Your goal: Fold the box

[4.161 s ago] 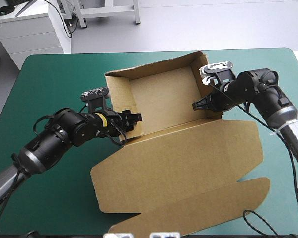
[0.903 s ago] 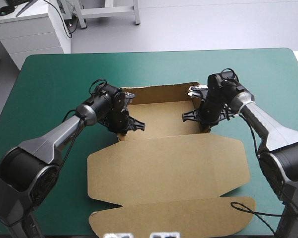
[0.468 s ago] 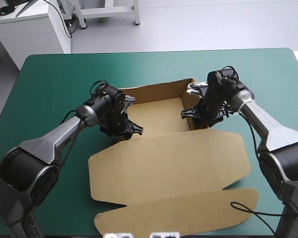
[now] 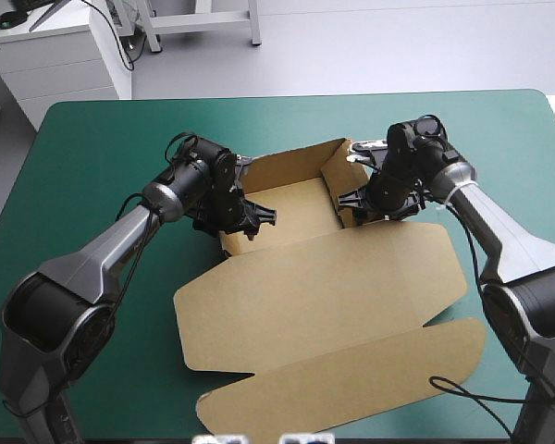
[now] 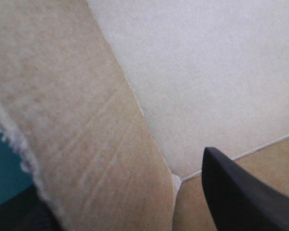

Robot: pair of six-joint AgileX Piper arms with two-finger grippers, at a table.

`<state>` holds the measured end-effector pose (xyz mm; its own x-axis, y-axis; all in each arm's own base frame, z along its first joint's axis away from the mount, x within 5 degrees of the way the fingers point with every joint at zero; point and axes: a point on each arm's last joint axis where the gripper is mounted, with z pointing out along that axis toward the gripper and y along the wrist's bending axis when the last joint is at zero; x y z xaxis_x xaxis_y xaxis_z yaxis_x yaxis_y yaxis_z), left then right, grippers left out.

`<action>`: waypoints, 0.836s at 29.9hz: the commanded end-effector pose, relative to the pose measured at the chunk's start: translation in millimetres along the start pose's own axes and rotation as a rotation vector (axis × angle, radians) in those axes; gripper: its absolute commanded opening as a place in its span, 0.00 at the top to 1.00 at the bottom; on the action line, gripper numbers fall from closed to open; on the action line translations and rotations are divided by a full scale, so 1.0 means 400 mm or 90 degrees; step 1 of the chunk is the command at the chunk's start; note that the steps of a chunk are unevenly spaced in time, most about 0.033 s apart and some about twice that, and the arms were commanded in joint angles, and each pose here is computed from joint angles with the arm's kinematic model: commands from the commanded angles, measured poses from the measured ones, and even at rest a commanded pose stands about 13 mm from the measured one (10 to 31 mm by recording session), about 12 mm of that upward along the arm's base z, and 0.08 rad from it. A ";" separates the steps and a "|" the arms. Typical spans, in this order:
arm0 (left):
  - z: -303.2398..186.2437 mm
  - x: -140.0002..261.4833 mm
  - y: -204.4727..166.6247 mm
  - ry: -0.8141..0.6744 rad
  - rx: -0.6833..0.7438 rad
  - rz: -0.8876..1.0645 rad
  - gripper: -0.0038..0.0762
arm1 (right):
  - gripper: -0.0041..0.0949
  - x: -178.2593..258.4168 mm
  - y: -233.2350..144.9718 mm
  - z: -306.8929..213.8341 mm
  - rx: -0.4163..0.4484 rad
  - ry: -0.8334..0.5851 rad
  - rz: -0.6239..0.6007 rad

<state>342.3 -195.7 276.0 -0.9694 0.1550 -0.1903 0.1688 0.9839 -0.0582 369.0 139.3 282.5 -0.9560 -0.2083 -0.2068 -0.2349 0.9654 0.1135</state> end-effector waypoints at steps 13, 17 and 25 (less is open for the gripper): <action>-0.126 0.000 0.013 -0.060 0.004 -0.017 0.35 | 0.32 -0.040 0.005 -0.156 0.021 -0.140 -0.027; -0.173 0.005 0.034 -0.107 -0.033 -0.014 0.35 | 0.32 -0.048 0.010 -0.192 0.018 -0.164 -0.029; -0.271 0.030 0.081 -0.176 -0.022 -0.145 0.35 | 0.32 -0.053 0.017 -0.218 0.004 -0.180 -0.031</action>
<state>333.3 -168.5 342.3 -0.9147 0.0189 -0.4037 0.0299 0.9993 -0.0209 383.5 139.6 342.7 -0.8899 -0.2051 -0.4074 -0.2581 0.9629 0.0791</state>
